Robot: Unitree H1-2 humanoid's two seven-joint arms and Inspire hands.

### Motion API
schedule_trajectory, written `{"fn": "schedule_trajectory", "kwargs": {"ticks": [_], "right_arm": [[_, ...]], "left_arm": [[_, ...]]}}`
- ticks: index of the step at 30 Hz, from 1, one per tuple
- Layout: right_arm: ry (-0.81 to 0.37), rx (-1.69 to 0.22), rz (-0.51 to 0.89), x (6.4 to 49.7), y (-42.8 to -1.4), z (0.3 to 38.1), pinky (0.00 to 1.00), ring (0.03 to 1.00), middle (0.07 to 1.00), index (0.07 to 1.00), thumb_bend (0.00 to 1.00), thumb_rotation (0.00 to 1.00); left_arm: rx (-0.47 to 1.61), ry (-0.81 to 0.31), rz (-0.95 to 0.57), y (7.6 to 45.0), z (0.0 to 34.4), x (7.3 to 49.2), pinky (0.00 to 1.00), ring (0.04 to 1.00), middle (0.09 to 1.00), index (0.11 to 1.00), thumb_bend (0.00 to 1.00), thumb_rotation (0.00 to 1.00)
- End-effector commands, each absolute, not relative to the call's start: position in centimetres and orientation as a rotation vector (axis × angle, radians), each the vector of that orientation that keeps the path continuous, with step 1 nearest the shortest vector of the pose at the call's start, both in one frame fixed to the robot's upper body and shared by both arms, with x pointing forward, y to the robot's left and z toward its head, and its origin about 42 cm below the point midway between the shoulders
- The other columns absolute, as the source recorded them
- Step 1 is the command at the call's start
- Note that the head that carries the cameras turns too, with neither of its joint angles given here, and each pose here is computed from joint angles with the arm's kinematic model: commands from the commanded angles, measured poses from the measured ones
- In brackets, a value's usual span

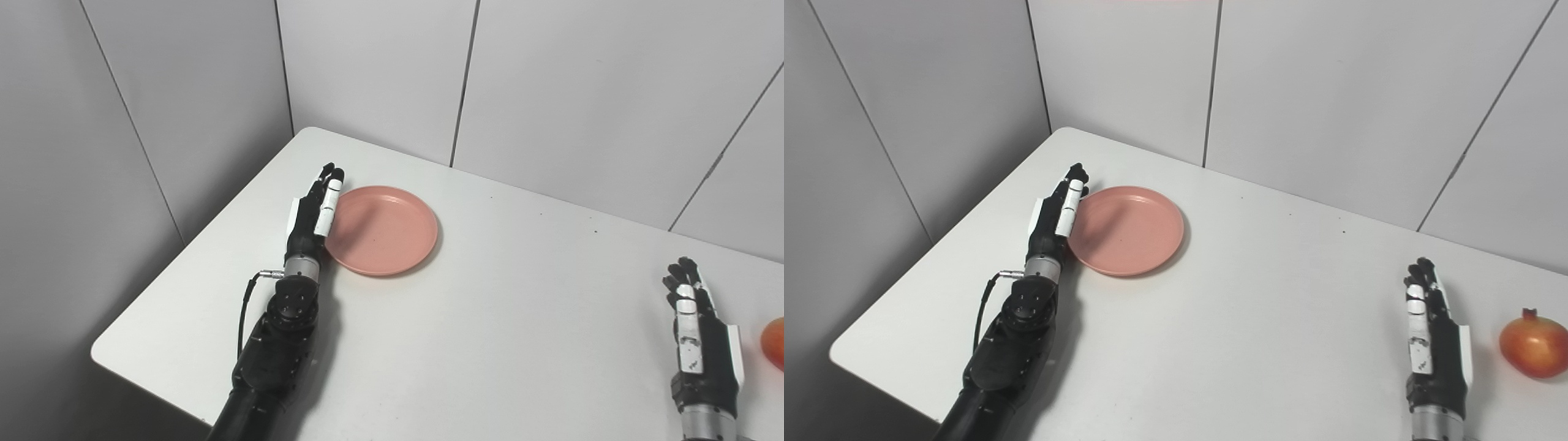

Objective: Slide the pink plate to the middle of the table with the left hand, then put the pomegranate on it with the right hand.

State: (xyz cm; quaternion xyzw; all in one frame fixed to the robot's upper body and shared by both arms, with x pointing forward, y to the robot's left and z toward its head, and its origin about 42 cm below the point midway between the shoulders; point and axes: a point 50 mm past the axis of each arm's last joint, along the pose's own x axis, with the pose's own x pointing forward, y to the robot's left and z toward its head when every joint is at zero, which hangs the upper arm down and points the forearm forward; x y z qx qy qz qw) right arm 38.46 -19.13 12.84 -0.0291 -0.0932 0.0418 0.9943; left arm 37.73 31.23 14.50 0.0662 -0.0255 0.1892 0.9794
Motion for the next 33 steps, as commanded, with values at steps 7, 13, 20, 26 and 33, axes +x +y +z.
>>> {"fn": "schedule_trajectory", "kwargs": {"ticks": [7,13,20,26,33], "right_arm": [[-0.142,-0.06,0.069,37.4,-19.5,11.1,0.97,0.919,0.914,0.916,0.49,0.94],[-0.148,-0.063,0.072,37.4,-19.6,11.1,0.96,0.918,0.918,0.92,0.49,0.95],[-0.147,-0.063,0.077,37.5,-19.6,11.1,0.97,0.921,0.92,0.923,0.51,0.96],[-0.148,-0.069,0.079,37.6,-19.7,11.0,0.98,0.925,0.924,0.927,0.5,0.98],[-0.147,-0.06,0.083,37.5,-19.7,11.1,0.98,0.926,0.924,0.925,0.5,0.95]], "left_arm": [[0.141,-0.087,0.317,29.5,16.0,38.4,0.89,0.906,0.913,0.907,0.63,1.0],[0.151,-0.08,0.299,28.9,15.9,38.5,0.89,0.905,0.916,0.914,0.63,1.0],[0.152,-0.064,0.286,28.3,15.9,38.5,0.9,0.907,0.919,0.916,0.64,1.0],[0.144,-0.077,0.271,27.7,15.7,38.7,0.9,0.908,0.923,0.915,0.64,1.0],[0.149,-0.076,0.263,27.1,15.8,38.8,0.89,0.904,0.922,0.913,0.65,1.0]]}}
